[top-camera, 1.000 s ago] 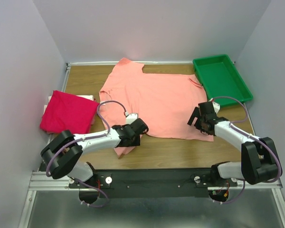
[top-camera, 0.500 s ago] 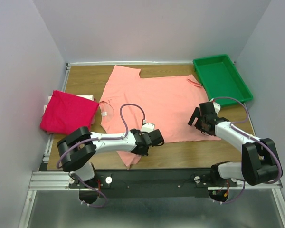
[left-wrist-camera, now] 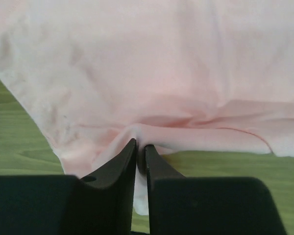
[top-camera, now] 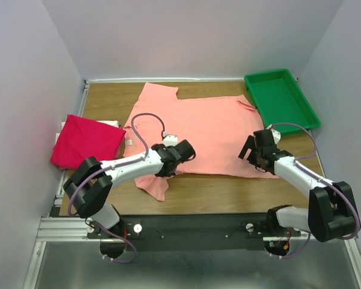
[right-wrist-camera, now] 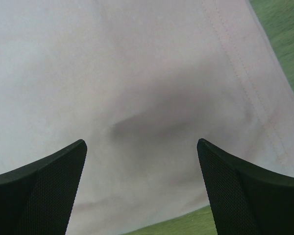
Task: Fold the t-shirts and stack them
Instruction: Flatten the tshirt out
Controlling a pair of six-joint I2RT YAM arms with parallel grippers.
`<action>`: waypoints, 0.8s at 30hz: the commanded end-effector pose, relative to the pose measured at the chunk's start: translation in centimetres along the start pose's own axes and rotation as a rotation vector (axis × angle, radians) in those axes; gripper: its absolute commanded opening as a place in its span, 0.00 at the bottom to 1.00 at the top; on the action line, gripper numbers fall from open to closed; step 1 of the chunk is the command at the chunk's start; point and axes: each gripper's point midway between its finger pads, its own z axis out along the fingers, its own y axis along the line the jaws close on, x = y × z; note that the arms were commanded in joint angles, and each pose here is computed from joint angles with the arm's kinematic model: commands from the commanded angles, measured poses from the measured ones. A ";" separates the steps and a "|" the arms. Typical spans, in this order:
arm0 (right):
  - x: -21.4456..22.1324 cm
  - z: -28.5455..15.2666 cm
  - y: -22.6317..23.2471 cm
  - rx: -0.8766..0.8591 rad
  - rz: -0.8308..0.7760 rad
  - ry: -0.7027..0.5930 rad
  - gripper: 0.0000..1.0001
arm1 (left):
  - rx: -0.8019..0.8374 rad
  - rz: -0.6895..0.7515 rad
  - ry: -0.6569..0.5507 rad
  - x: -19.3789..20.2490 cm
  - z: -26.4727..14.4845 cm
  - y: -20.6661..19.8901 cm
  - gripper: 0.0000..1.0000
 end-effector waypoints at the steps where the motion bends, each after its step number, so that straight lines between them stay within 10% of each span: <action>1: 0.4 -0.4 0.0 -0.020 -0.009 0.011 1.00 | -0.046 0.005 -0.113 -4.4 -0.1 2.3 0.26; 8: 0.0 -0.6 0.3 -0.035 -0.010 0.005 1.00 | -0.058 -0.123 -0.139 -10.3 4.3 3.9 0.38; 16: 0.1 -1.0 0.5 -0.057 -0.012 0.000 1.00 | -0.024 -0.292 -0.241 -17.0 3.9 6.8 0.85; 24: 0.5 -1.2 0.5 -0.075 -0.022 0.013 1.00 | 0.274 -0.358 -0.248 -11.9 0.2 3.1 0.98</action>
